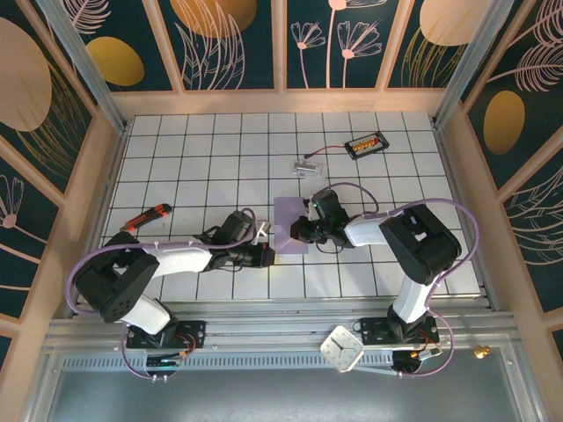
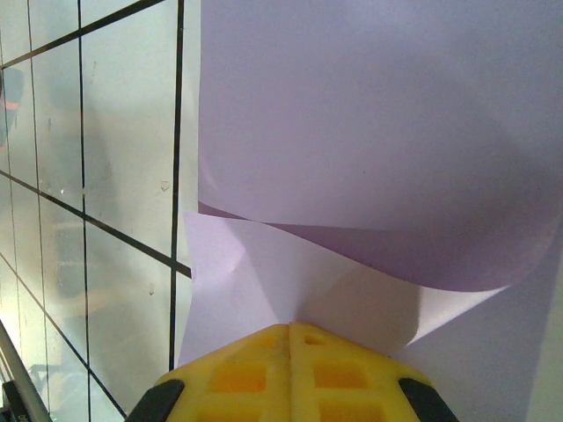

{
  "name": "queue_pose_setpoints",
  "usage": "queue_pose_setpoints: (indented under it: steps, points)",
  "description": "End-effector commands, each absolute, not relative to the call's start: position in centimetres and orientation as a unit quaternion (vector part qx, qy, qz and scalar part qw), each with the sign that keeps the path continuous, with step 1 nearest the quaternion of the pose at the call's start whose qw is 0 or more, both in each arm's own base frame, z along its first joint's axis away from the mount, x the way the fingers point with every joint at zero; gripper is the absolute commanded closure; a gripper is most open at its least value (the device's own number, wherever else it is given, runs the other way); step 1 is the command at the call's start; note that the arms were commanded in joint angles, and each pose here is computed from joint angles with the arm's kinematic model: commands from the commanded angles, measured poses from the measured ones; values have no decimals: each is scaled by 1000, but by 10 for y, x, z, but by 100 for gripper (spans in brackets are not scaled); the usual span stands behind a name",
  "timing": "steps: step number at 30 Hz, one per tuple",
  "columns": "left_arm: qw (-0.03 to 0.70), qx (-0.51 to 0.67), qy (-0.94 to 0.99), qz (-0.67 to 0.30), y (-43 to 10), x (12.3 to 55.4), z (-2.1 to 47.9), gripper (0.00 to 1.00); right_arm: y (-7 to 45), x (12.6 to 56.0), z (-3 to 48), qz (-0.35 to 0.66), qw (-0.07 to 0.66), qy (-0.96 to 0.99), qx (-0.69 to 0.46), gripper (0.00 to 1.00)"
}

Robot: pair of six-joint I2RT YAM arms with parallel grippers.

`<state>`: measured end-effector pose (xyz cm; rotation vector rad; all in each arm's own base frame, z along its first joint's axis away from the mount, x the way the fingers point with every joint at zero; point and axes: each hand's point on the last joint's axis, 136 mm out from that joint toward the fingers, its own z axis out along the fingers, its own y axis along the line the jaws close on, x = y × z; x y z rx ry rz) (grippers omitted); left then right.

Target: Fold a paper plane with a square sheet of paper (pick it up from the middle)

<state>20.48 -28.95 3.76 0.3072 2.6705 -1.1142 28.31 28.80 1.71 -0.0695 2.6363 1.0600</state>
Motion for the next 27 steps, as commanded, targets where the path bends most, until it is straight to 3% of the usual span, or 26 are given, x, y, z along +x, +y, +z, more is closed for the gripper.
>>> queue_pose_setpoints:
  steps: [1,9,27]
  points:
    - [141,97,892,-418,-311,224,65,100,253,271,-25,285,114,952,4,100]
    - [135,95,916,-364,-307,242,35,100,254,273,-23,287,116,951,0,100]
    - [96,103,946,-292,-281,230,-14,100,267,284,1,315,137,939,-14,100]
